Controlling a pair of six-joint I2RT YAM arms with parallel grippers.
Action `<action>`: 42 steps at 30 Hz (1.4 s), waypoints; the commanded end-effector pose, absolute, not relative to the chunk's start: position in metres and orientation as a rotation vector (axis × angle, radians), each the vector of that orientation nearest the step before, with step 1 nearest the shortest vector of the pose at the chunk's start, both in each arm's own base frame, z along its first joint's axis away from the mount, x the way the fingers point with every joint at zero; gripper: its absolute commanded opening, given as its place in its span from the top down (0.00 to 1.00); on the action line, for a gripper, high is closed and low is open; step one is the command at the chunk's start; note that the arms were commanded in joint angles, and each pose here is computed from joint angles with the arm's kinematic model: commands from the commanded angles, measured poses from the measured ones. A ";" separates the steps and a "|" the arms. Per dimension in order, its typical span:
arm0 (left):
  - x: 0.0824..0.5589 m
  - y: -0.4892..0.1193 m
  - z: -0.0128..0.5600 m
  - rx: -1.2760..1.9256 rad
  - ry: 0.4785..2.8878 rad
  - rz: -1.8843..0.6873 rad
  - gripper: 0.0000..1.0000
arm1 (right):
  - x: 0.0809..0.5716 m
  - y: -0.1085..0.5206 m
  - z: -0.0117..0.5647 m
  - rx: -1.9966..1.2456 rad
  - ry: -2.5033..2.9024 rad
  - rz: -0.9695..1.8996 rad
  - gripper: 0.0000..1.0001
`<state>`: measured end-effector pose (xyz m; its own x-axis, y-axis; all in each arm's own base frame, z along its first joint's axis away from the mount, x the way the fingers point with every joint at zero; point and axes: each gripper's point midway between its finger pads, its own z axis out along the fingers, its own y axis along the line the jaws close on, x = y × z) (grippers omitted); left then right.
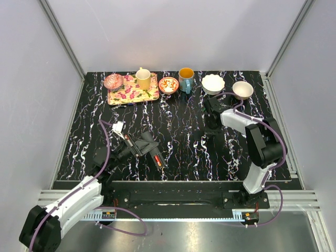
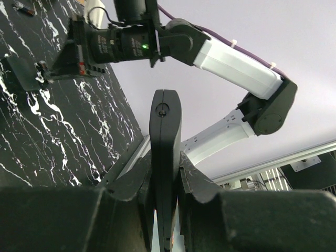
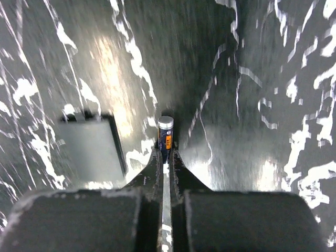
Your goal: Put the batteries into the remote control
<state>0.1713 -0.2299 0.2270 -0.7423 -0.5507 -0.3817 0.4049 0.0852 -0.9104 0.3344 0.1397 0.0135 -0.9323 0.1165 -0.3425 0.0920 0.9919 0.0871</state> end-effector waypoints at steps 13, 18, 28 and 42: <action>0.201 -0.258 0.252 -0.086 1.605 -1.781 1.00 | 0.181 0.226 0.209 -0.485 2.685 0.699 1.00; 0.207 -0.273 0.254 -0.088 1.582 -1.836 1.00 | 0.153 0.223 0.221 -0.613 2.738 0.718 1.00; 0.218 -0.298 0.244 -0.122 1.588 -1.950 1.00 | 0.142 0.246 0.222 -0.736 2.784 0.748 1.00; 0.218 -0.311 0.239 -0.142 1.591 -1.985 1.00 | 0.146 0.287 0.211 -0.748 2.784 0.805 1.00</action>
